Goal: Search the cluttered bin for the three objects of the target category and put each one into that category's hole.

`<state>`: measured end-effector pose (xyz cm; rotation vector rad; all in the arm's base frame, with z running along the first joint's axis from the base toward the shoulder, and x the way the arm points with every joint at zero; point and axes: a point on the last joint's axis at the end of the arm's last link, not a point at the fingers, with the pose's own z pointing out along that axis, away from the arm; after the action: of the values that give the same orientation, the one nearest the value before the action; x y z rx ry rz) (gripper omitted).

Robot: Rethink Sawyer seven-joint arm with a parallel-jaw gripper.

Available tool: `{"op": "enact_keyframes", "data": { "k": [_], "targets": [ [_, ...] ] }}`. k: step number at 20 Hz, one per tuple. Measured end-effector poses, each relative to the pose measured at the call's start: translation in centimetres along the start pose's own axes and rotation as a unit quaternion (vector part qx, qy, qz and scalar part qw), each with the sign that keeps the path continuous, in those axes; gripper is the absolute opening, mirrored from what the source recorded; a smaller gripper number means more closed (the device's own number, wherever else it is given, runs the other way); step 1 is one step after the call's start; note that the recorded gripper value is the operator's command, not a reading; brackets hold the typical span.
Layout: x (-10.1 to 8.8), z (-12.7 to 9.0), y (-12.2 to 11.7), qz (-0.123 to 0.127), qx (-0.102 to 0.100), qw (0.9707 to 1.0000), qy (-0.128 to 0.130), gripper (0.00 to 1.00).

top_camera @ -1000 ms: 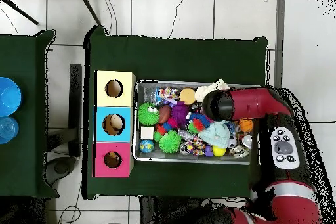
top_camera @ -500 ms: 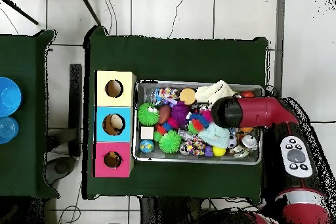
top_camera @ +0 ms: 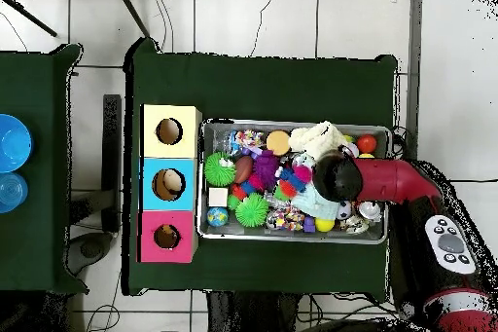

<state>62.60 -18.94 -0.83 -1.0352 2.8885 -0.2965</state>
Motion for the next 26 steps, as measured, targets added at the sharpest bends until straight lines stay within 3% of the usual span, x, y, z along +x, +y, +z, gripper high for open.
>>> {"op": "enact_keyframes", "data": {
  "k": [10, 11, 26],
  "targets": [
    [-0.8, 0.0, 0.6, 0.000, 0.002, 0.9996, -0.028, 1.00],
    [-1.1, 0.0, 0.8, -0.002, 0.003, 0.9995, -0.033, 0.00],
    [-2.2, 0.0, 2.0, -0.008, 0.003, 0.9985, -0.054, 0.00]
  ]
}}
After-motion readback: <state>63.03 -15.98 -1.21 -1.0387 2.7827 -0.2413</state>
